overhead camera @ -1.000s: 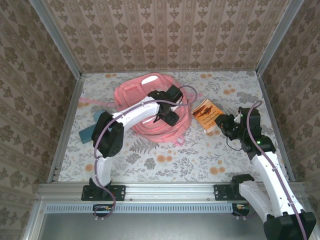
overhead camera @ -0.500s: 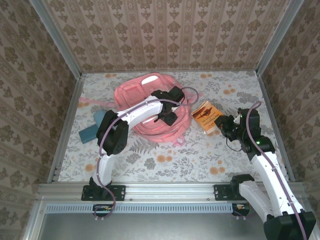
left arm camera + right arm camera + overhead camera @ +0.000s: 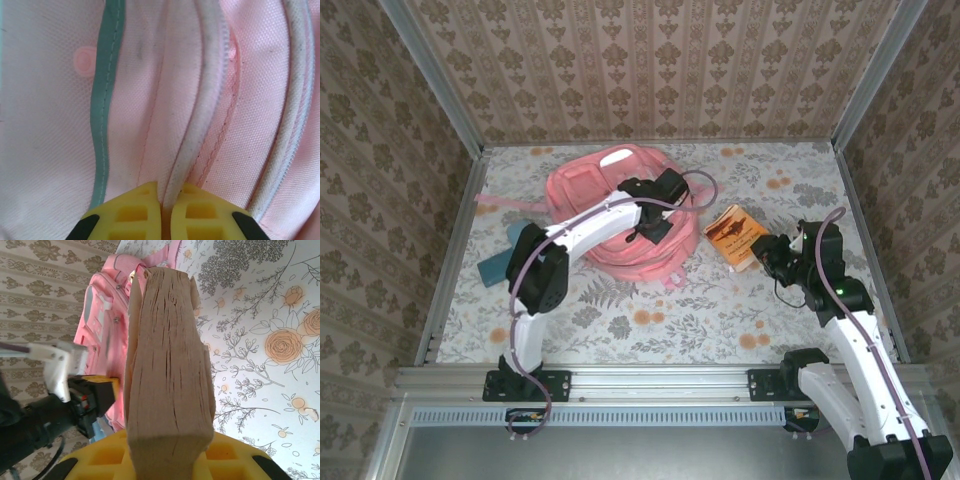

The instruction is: Pack the student bag

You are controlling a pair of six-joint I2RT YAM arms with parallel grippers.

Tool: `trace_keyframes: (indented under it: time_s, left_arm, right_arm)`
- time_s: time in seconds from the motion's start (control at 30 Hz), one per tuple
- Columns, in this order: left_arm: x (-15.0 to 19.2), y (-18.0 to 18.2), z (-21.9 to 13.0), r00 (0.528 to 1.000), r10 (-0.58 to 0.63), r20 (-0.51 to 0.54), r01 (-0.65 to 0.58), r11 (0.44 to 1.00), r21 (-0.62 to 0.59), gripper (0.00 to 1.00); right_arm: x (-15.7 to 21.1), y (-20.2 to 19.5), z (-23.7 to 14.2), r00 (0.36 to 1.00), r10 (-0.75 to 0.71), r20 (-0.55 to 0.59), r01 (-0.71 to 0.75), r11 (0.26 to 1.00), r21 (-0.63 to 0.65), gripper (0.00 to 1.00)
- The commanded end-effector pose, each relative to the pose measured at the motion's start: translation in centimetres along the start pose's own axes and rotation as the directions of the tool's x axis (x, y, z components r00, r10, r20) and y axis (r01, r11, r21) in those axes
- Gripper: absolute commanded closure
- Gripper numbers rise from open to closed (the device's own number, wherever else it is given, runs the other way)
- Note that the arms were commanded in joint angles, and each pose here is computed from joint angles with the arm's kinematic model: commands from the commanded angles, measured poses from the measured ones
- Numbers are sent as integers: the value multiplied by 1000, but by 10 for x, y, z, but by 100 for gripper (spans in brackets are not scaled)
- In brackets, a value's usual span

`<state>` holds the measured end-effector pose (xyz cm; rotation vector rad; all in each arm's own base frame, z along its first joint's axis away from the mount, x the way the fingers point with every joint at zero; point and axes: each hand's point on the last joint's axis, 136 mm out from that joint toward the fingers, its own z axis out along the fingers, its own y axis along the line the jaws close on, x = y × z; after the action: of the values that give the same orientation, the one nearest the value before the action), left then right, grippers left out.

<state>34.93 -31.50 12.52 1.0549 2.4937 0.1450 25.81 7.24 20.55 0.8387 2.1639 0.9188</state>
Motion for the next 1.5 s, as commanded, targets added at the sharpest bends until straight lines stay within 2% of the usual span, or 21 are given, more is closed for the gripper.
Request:
trace_keyframes:
  time_s: [0.0, 0.1, 0.23, 0.33, 0.47, 0.8, 1.03, 1.2, 1.4, 1.47]
  left_arm:
    - [-34, 28, -69, 975, -26, 222, 42, 997, -69, 95]
    - [-47, 39, -102, 941, -40, 336, 74, 993, -90, 96]
    - [-62, 48, -135, 884, -61, 464, 114, 989, -89, 97]
    - [-72, 52, -151, 844, -81, 529, 147, 986, -83, 99]
    - [-85, 48, -164, 805, -117, 582, 164, 986, -28, 99]
    - [-101, 31, -176, 776, -138, 616, 147, 988, 37, 99]
    - [-103, 26, -178, 762, -181, 622, 165, 983, 84, 100]
    - [-104, 26, -178, 759, -193, 622, 173, 981, 93, 100]
    - [-104, 31, -179, 751, -204, 628, 197, 977, 81, 100]
    - [-104, 34, -179, 744, -212, 634, 213, 974, 75, 100]
  right_arm:
    - [-2, 8, -9, 999, -47, 22, 47, 998, -29, 78]
    - [3, 15, -12, 997, -75, 7, 76, 994, -78, 78]
    - [13, 36, -14, 994, -98, -39, 87, 973, -214, 78]
    - [23, 44, -12, 993, -77, -92, 47, 956, -289, 78]
    - [36, 40, -2, 987, -31, -158, -19, 953, -302, 79]
    - [55, 61, 33, 978, 9, -207, -78, 941, -329, 79]
    - [42, 87, 80, 992, 61, -108, -91, 950, -298, 80]
    - [42, 117, 112, 994, 63, -90, -90, 938, -333, 80]
    - [52, 107, 163, 989, 136, -64, -147, 963, -225, 78]
    - [54, 111, 179, 986, 157, -53, -165, 959, -231, 79]
